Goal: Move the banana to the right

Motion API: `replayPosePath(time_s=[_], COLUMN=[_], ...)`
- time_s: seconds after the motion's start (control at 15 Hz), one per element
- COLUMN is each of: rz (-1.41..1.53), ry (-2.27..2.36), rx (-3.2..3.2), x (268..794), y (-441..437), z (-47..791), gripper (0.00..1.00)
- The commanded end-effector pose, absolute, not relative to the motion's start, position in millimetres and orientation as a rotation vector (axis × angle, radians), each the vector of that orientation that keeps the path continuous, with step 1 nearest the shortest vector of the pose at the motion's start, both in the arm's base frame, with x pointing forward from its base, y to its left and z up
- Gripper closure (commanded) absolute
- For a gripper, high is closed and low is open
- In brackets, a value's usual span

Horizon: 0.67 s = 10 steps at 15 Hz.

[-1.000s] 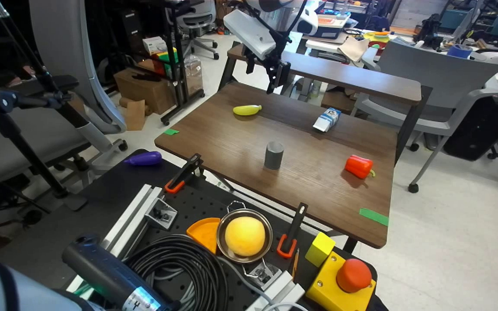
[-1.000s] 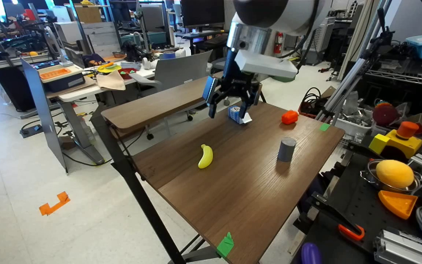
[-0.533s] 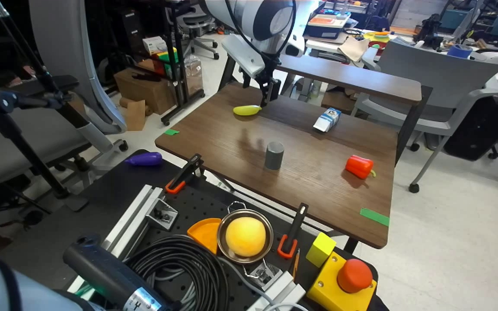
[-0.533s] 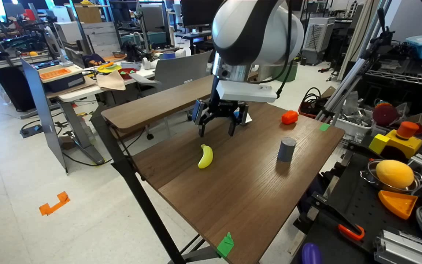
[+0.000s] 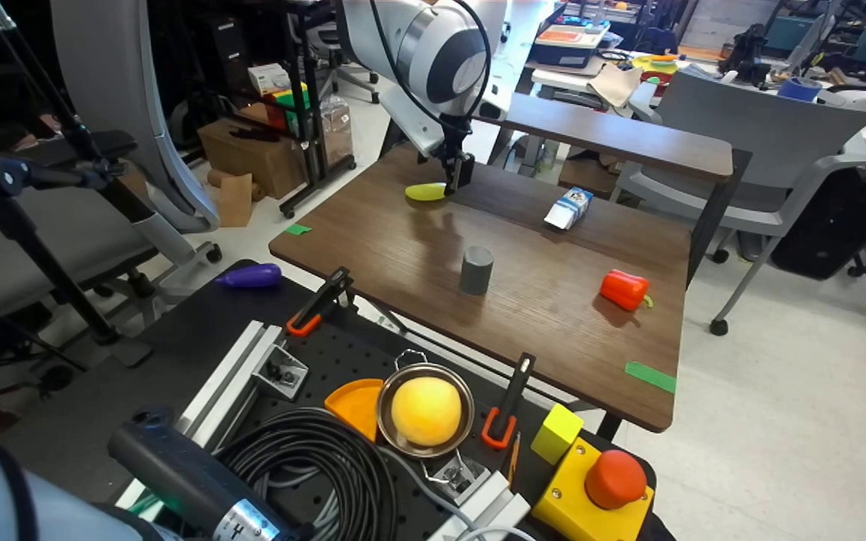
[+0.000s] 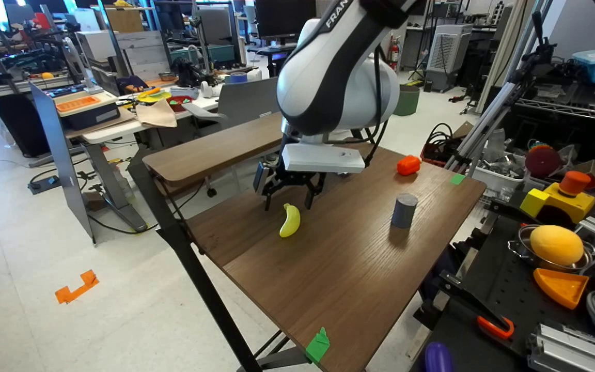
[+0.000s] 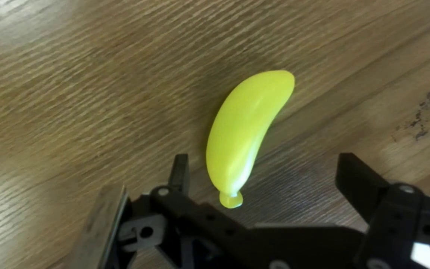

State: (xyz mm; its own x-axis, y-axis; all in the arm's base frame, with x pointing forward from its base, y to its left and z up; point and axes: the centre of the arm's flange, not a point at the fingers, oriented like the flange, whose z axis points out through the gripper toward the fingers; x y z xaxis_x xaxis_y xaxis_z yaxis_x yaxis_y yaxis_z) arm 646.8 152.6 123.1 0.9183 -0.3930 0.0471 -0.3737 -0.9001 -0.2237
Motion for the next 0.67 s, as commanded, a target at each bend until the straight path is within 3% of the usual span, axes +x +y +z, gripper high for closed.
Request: replayPosePath(time_s=[0.0, 0.33, 0.4, 0.6], rz=[-0.153, -0.136, -0.141, -0.158], ry=[0.616, 0.673, 0.682, 0.696], rx=[-2.882, -2.907, -2.910, -2.914], x=[662, 660, 660, 661], y=[170, 169, 167, 163], z=[105, 91, 92, 95], gripper=[0.00, 0.03, 0.26, 0.37])
